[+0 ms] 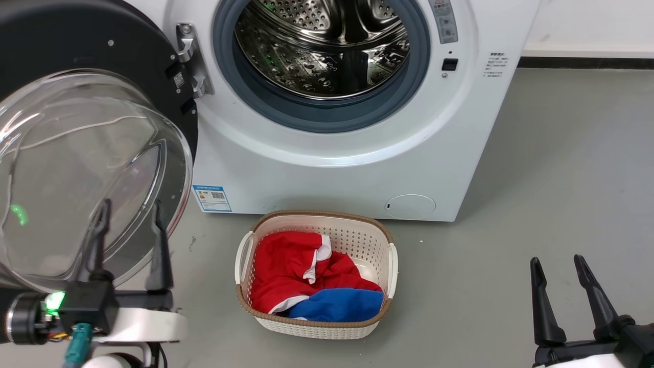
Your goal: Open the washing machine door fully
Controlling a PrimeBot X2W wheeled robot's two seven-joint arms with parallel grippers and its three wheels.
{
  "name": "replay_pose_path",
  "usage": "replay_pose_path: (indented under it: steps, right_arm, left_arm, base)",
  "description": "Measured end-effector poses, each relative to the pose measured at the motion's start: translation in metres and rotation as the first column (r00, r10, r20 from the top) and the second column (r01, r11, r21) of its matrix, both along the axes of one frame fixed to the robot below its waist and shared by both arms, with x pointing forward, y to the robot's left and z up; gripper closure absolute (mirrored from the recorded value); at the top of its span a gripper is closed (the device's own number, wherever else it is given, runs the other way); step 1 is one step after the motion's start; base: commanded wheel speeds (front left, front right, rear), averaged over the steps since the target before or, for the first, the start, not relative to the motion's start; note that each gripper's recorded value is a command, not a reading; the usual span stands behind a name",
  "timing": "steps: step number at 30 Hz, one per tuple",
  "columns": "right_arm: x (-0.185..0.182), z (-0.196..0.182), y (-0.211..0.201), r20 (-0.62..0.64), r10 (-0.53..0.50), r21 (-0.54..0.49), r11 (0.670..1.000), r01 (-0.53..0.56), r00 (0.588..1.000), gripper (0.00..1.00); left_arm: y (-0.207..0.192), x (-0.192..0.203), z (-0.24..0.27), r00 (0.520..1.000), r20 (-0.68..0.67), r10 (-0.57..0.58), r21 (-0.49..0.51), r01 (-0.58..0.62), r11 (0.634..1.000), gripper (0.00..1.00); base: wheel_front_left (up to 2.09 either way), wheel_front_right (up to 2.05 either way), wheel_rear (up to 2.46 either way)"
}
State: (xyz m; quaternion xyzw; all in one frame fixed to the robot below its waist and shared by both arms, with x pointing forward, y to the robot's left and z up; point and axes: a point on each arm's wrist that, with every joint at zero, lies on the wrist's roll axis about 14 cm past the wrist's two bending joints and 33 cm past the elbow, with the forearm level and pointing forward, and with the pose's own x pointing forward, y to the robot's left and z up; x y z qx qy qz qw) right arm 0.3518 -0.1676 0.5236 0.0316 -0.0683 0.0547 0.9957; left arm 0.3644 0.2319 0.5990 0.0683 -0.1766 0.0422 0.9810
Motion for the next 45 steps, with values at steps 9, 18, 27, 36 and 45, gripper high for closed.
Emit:
replay_pose_path:
  steps: [9, 18, 27, 36, 45]
  right_arm:
    - [-0.006, 0.010, -0.010, 0.030, -0.032, 0.001, 0.999, 0.032, 0.999, 0.00]
    - [-0.010, 0.013, -0.016, 0.039, -0.050, 0.002, 0.999, 0.050, 0.998, 0.00]
    - [-0.017, 0.007, -0.017, 0.020, -0.054, 0.011, 0.998, 0.054, 0.998, 0.00]
    - [-0.020, 0.002, -0.018, 0.001, -0.058, 0.018, 0.998, 0.058, 0.998, 0.00]
    - [-0.023, -0.013, -0.017, -0.046, -0.054, 0.020, 0.998, 0.055, 0.997, 1.00]
  left_arm:
    - [-0.033, 0.003, -0.035, 0.992, -0.098, -0.084, -0.057, 0.079, 0.995, 0.00]
    - [-0.052, 0.000, -0.065, 0.974, -0.186, -0.130, -0.091, 0.115, 0.989, 0.00]
    - [-0.054, -0.005, -0.078, 0.967, -0.222, -0.122, -0.110, 0.100, 0.989, 0.00]
    - [-0.052, -0.009, -0.085, 0.965, -0.240, -0.105, -0.122, 0.077, 0.990, 0.00]
    - [-0.050, -0.016, -0.106, 0.948, -0.306, -0.093, -0.130, 0.055, 0.990, 1.00]
  base:
    - [0.00, 0.00, 0.00]
    - [0.00, 0.00, 0.00]
    - [0.00, 0.00, 0.00]
    - [0.00, 0.00, 0.00]
    - [0.00, 0.00, 0.00]
